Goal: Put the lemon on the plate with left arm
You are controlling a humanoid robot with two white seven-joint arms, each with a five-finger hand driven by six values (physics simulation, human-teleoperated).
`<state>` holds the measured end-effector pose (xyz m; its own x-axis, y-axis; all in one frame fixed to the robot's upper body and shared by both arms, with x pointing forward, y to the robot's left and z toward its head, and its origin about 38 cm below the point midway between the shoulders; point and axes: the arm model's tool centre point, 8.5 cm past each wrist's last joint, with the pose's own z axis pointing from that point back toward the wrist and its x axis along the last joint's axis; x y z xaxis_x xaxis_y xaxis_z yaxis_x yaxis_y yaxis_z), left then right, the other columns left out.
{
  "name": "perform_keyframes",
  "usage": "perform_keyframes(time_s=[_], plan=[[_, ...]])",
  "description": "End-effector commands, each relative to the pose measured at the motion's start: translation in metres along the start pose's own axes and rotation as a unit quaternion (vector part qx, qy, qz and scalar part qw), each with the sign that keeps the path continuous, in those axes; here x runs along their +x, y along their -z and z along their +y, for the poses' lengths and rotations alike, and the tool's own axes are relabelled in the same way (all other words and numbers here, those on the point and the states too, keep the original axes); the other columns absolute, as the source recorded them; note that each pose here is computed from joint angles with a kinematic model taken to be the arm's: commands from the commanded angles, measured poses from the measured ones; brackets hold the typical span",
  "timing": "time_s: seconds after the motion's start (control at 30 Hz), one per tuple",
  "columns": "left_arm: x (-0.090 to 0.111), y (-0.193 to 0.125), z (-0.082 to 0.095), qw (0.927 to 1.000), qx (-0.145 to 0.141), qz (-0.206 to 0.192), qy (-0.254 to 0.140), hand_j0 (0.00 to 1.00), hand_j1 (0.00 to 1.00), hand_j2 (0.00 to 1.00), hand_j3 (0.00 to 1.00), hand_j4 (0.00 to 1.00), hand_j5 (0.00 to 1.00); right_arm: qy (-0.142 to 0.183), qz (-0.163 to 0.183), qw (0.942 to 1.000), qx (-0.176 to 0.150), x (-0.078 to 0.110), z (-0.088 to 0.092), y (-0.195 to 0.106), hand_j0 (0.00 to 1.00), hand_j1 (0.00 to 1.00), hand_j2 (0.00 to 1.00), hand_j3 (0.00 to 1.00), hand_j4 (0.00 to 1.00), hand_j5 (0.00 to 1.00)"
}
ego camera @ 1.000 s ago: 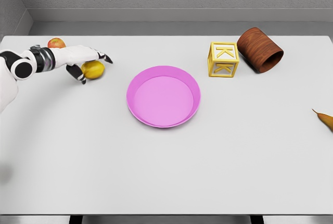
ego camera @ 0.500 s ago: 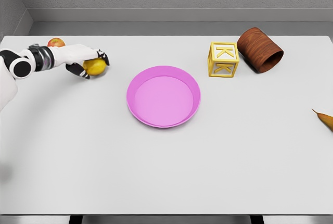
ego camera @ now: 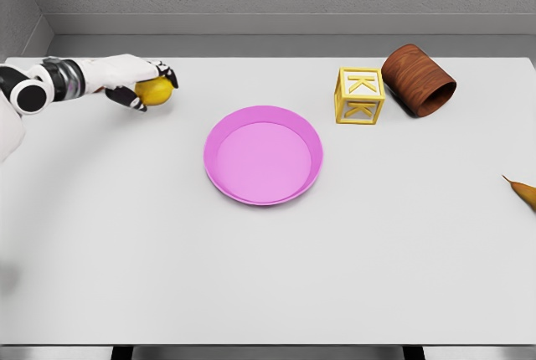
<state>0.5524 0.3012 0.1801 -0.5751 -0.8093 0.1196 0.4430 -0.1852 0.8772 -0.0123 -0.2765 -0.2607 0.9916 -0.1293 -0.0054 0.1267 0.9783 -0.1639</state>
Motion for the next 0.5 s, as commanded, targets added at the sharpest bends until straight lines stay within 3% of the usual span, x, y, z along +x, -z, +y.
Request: perform_keyframes(time_s=[0.0, 0.47], plan=[[0.002, 0.001, 0.002, 1.0, 0.005, -0.003, -0.003, 0.45, 0.45, 0.45, 0.45, 0.45, 0.45, -0.001, 0.0, 1.0, 0.0, 0.0, 0.0, 0.0, 1.0, 1.0, 1.0, 1.0, 1.0, 1.0], [0.022, 0.011, 0.012, 0.9991, 0.024, -0.034, -0.002, 0.45, 0.45, 0.45, 0.45, 0.45, 0.45, 0.0, 0.0, 1.0, 0.001, 0.0, 0.0, 0.0, 1.0, 1.0, 1.0, 1.0, 1.0, 1.0]])
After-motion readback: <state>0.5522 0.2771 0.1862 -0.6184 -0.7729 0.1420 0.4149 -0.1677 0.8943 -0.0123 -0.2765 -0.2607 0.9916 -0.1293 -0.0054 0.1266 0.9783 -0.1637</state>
